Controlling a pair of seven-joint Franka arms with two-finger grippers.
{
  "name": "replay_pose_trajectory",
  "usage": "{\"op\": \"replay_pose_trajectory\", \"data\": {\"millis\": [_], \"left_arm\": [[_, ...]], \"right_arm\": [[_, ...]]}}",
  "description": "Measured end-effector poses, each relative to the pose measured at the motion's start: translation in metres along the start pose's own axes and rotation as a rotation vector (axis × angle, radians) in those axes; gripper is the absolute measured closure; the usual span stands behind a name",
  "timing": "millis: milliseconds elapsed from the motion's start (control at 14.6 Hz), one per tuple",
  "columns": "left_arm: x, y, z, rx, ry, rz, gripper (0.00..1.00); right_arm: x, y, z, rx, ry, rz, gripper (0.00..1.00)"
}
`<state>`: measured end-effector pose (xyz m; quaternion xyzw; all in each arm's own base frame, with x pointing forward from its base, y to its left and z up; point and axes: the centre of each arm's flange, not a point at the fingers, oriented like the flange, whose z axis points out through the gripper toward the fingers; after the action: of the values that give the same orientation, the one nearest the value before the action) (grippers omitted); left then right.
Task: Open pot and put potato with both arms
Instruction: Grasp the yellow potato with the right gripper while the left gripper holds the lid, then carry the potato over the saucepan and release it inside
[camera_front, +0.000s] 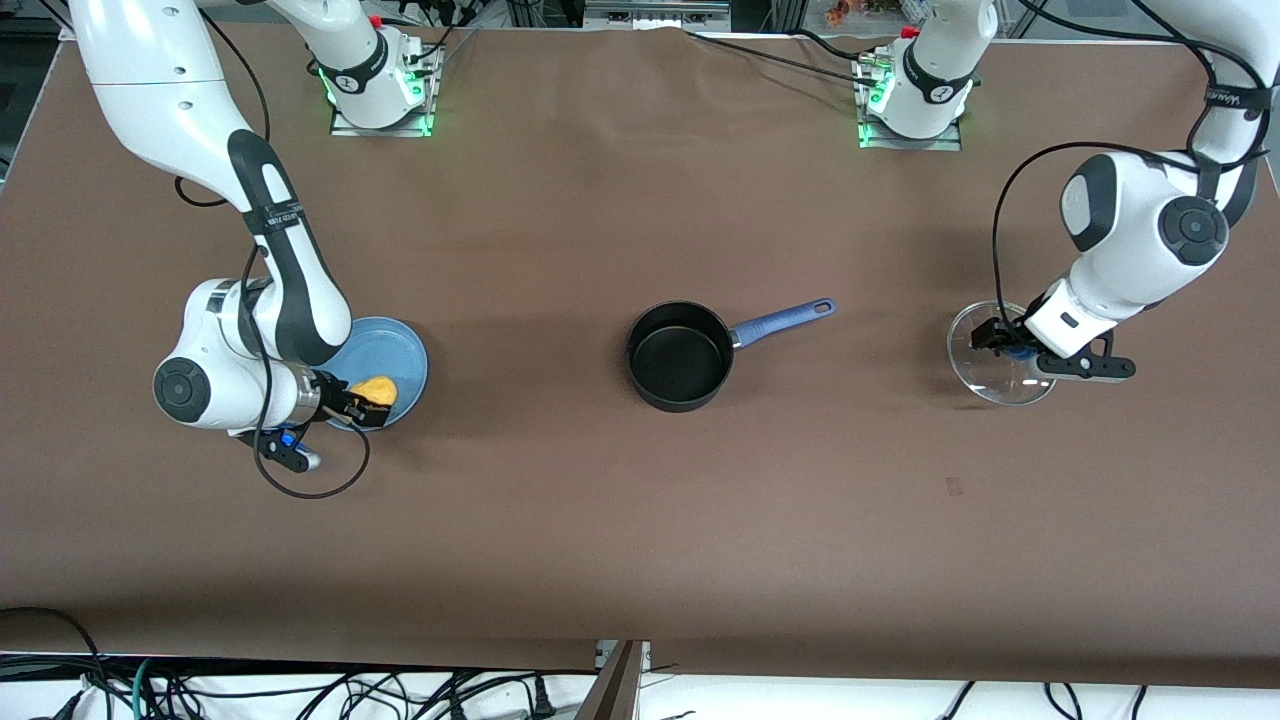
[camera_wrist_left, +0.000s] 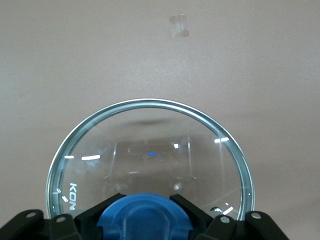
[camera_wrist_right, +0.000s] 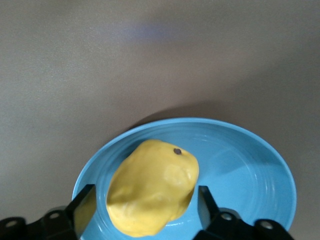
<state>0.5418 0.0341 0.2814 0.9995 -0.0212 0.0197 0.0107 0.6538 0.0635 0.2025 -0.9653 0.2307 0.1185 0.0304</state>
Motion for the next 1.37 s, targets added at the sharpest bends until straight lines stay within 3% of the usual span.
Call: {"op": "replay_pose_trajectory", "data": {"millis": [206, 344, 1031, 1374], "left_arm": [[-0.007, 0.003, 0.016, -0.008, 0.012, 0.002, 0.56], [-0.009, 0.003, 0.023, -0.012, 0.012, 0.002, 0.56], [-0.019, 0.011, 0.055, -0.026, 0.02, -0.01, 0.56], [-0.025, 0.026, 0.072, 0.122, 0.012, 0.002, 0.56]], "right_arm": [[0.0, 0.001, 0.002, -0.002, -0.003, 0.001, 0.2], [0.0, 0.001, 0.001, 0.0, -0.002, 0.002, 0.31], [-0.018, -0.04, -0.02, 0.094, -0.064, 0.119, 0.33], [-0.066, -0.117, -0.063, 0.154, -0.089, 0.273, 0.33]]}}
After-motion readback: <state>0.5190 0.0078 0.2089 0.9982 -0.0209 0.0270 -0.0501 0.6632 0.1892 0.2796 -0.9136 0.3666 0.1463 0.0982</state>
